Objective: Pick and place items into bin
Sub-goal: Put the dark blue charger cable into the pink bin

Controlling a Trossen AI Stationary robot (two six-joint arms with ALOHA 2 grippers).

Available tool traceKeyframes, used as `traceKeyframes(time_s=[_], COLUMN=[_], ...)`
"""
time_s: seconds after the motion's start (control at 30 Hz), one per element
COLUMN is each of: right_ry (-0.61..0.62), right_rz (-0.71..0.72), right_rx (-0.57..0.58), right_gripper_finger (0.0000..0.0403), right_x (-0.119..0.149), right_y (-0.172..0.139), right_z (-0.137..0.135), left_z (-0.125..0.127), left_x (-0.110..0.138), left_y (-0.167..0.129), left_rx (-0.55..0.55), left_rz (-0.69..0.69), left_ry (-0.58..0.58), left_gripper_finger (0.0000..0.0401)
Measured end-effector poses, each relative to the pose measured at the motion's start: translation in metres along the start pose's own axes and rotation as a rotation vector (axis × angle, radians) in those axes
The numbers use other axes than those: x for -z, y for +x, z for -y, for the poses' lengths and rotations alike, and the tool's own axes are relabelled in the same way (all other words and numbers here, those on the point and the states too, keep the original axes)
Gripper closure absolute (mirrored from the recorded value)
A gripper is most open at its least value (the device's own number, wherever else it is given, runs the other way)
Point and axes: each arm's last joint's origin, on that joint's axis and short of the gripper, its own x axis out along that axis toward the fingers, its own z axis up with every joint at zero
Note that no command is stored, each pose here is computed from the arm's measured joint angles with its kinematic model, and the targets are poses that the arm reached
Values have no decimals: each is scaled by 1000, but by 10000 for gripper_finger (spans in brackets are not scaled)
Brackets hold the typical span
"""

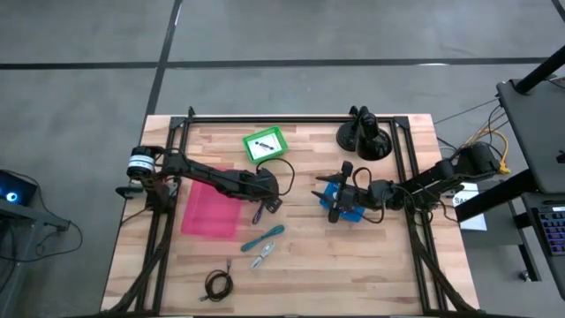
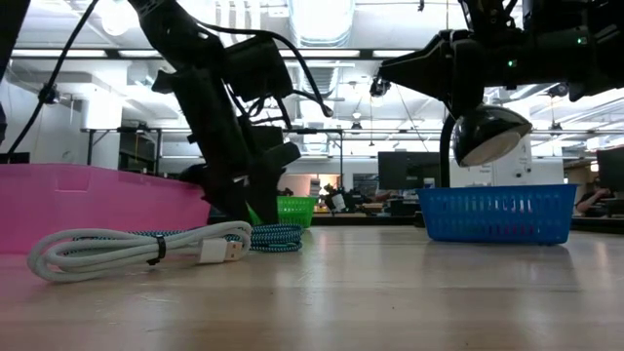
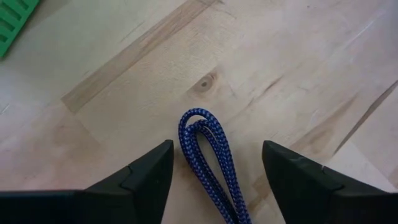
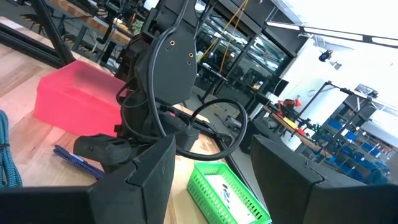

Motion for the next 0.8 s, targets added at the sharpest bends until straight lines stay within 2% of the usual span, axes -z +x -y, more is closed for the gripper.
traceKeyframes(time_s=[0.37, 0.63, 0.7, 0.8], right_ry=[0, 0, 0, 0], right_rz=[0, 0, 0, 0], right_rx=[0, 0, 0, 0], right_gripper_finger=[207, 207, 207, 207], right_x=[0, 0, 0, 0], right_y=[0, 0, 0, 0], right_z=[0, 0, 0, 0], left_z=[0, 0, 0, 1], left_x=[0, 1, 1, 1], left_y=[0, 0, 0, 0], left_rx=[5, 20, 22, 33], left_rz=[-6, -22, -24, -31], left_ry=[4, 74, 79, 83], left_gripper_finger=[299, 378, 394, 396])
